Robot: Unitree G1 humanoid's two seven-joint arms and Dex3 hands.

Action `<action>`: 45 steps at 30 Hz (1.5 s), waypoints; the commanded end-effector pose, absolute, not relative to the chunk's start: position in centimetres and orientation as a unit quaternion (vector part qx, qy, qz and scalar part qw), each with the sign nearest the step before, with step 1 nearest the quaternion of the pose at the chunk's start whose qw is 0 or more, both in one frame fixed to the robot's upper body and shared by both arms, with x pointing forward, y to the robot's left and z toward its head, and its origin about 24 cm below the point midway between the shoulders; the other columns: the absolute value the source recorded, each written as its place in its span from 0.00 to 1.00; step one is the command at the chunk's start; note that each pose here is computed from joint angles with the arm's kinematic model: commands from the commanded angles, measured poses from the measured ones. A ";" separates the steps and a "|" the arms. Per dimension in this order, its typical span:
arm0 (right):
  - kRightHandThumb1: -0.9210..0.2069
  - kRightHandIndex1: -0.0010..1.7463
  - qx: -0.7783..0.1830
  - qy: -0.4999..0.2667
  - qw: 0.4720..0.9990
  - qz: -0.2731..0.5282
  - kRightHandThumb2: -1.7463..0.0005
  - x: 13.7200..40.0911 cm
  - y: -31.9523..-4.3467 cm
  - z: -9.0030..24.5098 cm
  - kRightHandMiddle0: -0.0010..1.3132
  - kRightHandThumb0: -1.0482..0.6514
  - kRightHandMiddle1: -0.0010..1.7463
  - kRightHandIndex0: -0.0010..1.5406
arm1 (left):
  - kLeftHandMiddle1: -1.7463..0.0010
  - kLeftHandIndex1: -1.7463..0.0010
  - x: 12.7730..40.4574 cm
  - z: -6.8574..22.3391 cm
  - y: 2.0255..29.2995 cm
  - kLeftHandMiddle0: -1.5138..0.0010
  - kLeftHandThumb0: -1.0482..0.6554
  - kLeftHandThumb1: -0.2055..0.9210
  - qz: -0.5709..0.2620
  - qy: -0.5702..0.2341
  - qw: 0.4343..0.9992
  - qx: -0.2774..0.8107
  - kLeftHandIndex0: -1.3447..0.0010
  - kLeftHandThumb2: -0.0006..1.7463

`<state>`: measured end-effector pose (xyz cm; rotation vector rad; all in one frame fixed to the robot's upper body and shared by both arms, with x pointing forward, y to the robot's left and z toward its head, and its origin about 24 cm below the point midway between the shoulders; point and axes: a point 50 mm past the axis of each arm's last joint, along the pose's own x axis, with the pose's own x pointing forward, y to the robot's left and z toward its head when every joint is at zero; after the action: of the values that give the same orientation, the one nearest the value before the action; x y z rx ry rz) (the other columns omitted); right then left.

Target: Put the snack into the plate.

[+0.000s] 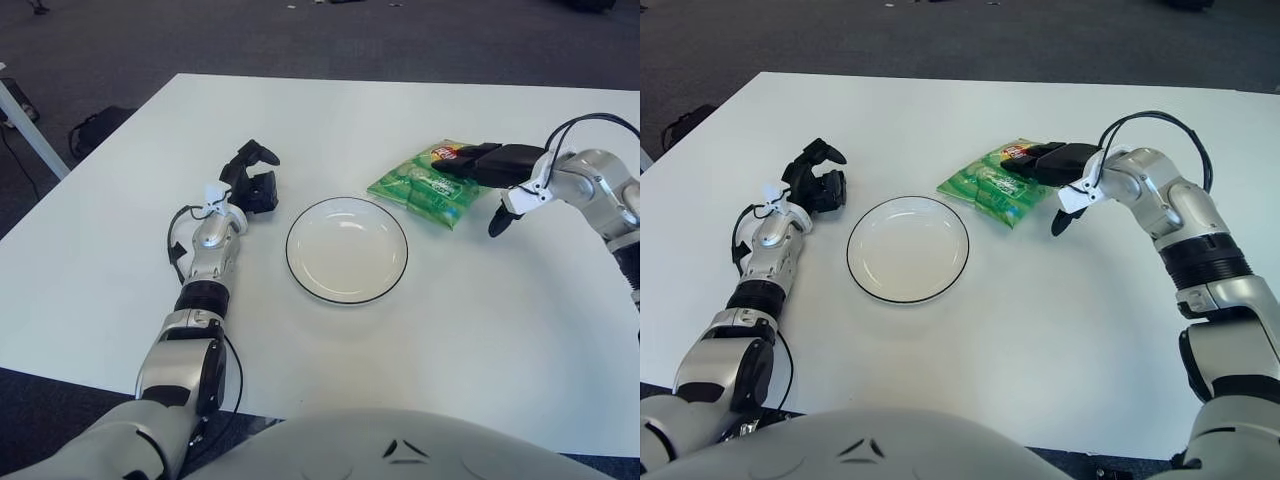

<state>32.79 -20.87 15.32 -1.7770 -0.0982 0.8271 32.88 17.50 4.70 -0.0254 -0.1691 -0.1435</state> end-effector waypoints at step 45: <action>0.07 0.00 -0.764 -0.097 0.575 0.277 0.89 34.8 -19.9 17.2 0.00 0.01 0.00 0.00 | 0.00 0.00 29.5 -0.5 17.8 0.20 0.35 0.53 -0.079 -0.002 0.997 -0.012 0.59 0.70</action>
<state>34.53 -20.06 16.60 -1.7913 -0.2258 0.6645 32.84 17.34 4.93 -0.0177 -0.1908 -0.1732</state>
